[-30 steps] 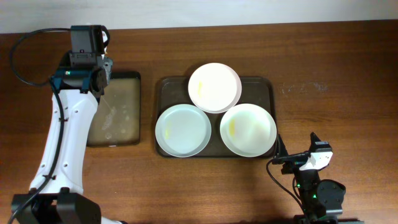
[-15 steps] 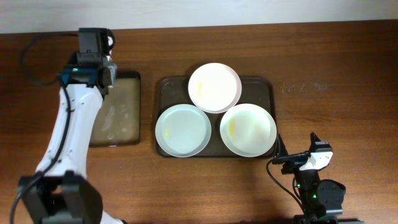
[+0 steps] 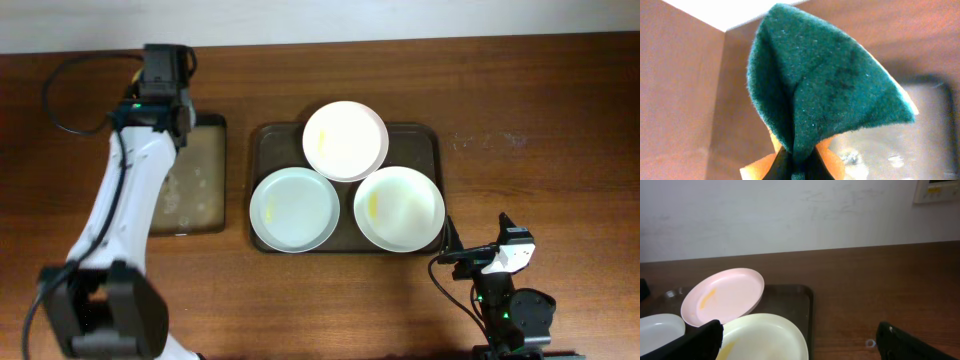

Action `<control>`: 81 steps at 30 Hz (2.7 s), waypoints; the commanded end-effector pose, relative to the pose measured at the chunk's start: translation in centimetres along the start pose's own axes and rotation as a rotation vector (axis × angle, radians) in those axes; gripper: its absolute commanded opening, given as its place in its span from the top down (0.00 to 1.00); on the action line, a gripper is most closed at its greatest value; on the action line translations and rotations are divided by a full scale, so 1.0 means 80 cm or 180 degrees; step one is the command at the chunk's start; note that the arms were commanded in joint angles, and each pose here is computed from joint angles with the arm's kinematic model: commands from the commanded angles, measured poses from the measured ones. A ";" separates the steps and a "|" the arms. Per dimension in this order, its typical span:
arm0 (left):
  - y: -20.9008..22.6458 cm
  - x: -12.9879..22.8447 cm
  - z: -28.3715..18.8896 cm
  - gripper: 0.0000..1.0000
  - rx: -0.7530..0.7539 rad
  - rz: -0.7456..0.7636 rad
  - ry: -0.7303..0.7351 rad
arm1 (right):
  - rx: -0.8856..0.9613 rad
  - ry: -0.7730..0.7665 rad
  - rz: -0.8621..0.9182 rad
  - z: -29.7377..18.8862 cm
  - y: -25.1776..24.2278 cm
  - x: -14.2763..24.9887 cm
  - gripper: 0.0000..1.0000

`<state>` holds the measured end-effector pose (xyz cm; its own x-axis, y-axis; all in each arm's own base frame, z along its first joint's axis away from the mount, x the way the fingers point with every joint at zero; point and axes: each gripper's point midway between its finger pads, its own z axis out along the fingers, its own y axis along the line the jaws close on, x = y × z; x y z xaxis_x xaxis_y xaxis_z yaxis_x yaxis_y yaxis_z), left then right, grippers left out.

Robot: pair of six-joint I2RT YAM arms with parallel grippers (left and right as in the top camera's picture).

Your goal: Clean dirty plates on tray and stack at the side

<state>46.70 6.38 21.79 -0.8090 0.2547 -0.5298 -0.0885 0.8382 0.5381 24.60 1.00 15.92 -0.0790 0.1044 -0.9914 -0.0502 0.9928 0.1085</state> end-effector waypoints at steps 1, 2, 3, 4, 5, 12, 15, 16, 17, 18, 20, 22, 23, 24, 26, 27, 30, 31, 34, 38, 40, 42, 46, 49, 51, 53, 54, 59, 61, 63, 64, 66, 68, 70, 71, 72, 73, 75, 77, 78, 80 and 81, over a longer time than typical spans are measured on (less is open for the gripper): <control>-0.021 -0.021 -0.023 1.00 0.0723 -0.0183 -0.0311 | -0.0009 0.0003 0.0002 0.000 0.000 0.003 0.02; -0.031 -0.004 -0.007 1.00 0.0785 -0.0205 -0.0172 | -0.0008 0.0003 0.0002 0.000 0.000 0.003 0.02; -0.039 0.015 0.008 1.00 0.0803 -0.0209 -0.0022 | -0.0009 0.0003 0.0002 0.000 0.000 0.003 0.02; -0.050 0.036 0.026 1.00 0.0825 -0.0182 0.0142 | -0.0009 0.0003 0.0002 0.000 0.000 0.003 0.02; -0.060 0.055 0.042 1.00 0.0848 -0.0138 0.0293 | -0.0008 0.0003 0.0002 0.000 0.000 0.003 0.01; -0.046 0.044 0.047 1.00 0.0700 -0.0158 0.0287 | -0.0009 0.0003 0.0002 0.000 0.000 0.003 0.02; -0.008 -0.010 -0.005 1.00 0.0622 -0.0446 -0.0155 | -0.0008 0.0003 0.0002 0.000 0.000 0.003 0.02; -0.002 -0.019 -0.019 1.00 0.0655 -0.0519 -0.0267 | -0.0009 0.0003 0.0002 0.000 0.000 0.003 0.02; 0.000 -0.025 -0.031 1.00 0.0727 -0.0557 -0.0360 | -0.0009 0.0003 0.0002 0.000 0.000 0.003 0.02; 0.000 -0.025 -0.034 1.00 0.0748 -0.0558 -0.0365 | -0.0009 0.0003 0.0002 0.000 0.000 0.003 0.02; -0.010 -0.002 -0.015 1.00 0.0766 -0.0518 -0.0182 | -0.0008 0.0003 0.0002 0.000 0.000 0.003 0.02; -0.029 0.035 0.017 1.00 0.0796 -0.0452 0.0097 | -0.0009 0.0003 0.0002 0.000 0.000 0.003 0.02; -0.042 0.060 0.037 1.00 0.0816 -0.0408 0.0273 | -0.0008 0.0003 0.0002 0.000 0.000 0.003 0.02; -0.049 0.078 0.051 1.00 0.0807 -0.0368 0.0415 | -0.0009 0.0003 0.0002 0.000 0.000 0.003 0.02; -0.052 0.095 0.064 1.00 0.0720 -0.0319 0.0558 | -0.0009 0.0003 0.0002 0.000 0.000 0.003 0.01; -0.042 0.087 0.060 1.00 0.0635 -0.0334 0.0512 | -0.0009 0.0003 0.0002 0.000 0.000 0.003 0.02; -0.010 0.046 0.025 1.00 0.0508 -0.0441 0.0207 | -0.0008 0.0003 0.0002 0.000 0.000 0.003 0.01; 0.002 0.031 0.008 1.00 0.0484 -0.0493 0.0060 | -0.0008 0.0003 0.0002 0.000 0.000 0.003 0.02; 0.030 -0.008 -0.051 1.00 0.0492 -0.0648 -0.0417 | -0.0009 0.0003 0.0002 0.000 0.000 0.003 0.02; 0.016 0.021 -0.031 1.00 0.0554 -0.0608 -0.0230 | -0.0009 0.0003 0.0002 0.000 0.000 0.003 0.02; -0.017 0.075 0.022 1.00 0.0602 -0.0500 0.0174 | -0.0008 0.0003 0.0002 0.000 0.000 0.003 0.02; -0.039 0.108 0.048 1.00 0.0652 -0.0408 0.0429 | -0.0008 0.0003 0.0002 0.000 0.000 0.003 0.02; -0.026 0.085 0.030 1.00 0.0584 -0.0416 0.0302 | -0.0009 0.0003 0.0002 0.000 0.000 0.003 0.02; 0.010 0.035 -0.047 1.00 0.0577 -0.0618 -0.0094 | -0.0009 0.0003 0.0002 0.000 0.000 0.003 0.02; 0.023 0.015 -0.088 1.00 0.0606 -0.0789 -0.0358 | -0.0008 0.0003 0.0002 0.000 0.000 0.003 0.02; 0.025 0.001 -0.136 1.00 0.0804 -0.0894 -0.0671 | -0.0009 0.0003 0.0002 0.000 0.000 0.003 0.02; 0.020 -0.003 -0.154 1.00 0.0956 -0.0897 -0.0774 | -0.0009 0.0003 0.0002 0.000 0.000 0.003 0.02; -0.050 0.007 -0.257 1.00 0.2226 -0.0713 -0.1016 | -0.0008 0.0003 0.0002 0.000 0.000 0.003 0.02; -0.078 0.025 -0.262 1.00 0.2482 -0.0575 -0.0812 | -0.0008 0.0003 0.0002 0.000 0.000 0.003 0.02; -0.109 0.050 -0.251 1.00 0.2607 -0.0614 -0.0417 | -0.0008 0.0003 0.0002 0.000 0.000 0.003 0.02; -0.122 0.058 -0.245 1.00 0.2646 -0.0678 -0.0257 | -0.0008 0.0003 0.0002 0.000 0.000 0.003 0.02; -0.155 0.080 -0.227 1.00 0.2712 -0.0839 0.0149 | -0.0009 0.0003 0.0002 0.000 0.000 0.003 0.02; -0.185 0.102 -0.210 1.00 0.2723 -0.1024 0.0541 | -0.0009 0.0003 0.0002 0.000 0.000 0.003 0.02; -0.211 0.121 -0.192 1.00 0.2681 -0.1244 0.0921 | -0.0009 0.0003 0.0002 0.000 0.000 0.003 0.02; -0.228 0.132 -0.181 1.00 0.2639 -0.1395 0.1145 | -0.0009 0.0003 0.0002 0.000 0.000 0.003 0.02; -0.242 0.140 -0.172 1.00 0.2593 -0.1499 0.1326 | -0.0008 0.0003 0.0002 0.000 0.000 0.003 0.02; -0.260 0.149 -0.160 1.00 0.2549 -0.1564 0.1499 | -0.0008 0.0003 0.0002 0.000 0.000 0.003 0.02; -0.290 0.159 -0.142 1.00 0.2525 -0.1484 0.1644 | -0.0009 0.0003 0.0002 0.000 0.000 0.003 0.02; -0.331 0.173 -0.125 1.00 0.2548 -0.1322 0.1799 | -0.0009 0.0003 0.0002 0.000 0.000 0.003 0.02; -0.344 0.177 -0.122 1.00 0.2572 -0.1270 0.1840 | -0.0008 0.0003 0.0002 0.000 0.000 0.003 0.02; -0.365 0.187 -0.118 1.00 0.2597 -0.1180 0.1919 | -0.0008 0.0003 0.0002 0.000 0.000 0.003 0.02; -0.373 0.191 -0.116 1.00 0.2579 -0.1171 0.1964 | -0.0009 0.0003 0.0002 0.000 0.000 0.003 0.02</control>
<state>32.78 -17.34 6.02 -0.9795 -0.1707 -0.1066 -0.1326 0.9458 -0.2964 24.60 1.00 15.92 -0.0790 0.1036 -0.9915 -0.0502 0.9929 0.1078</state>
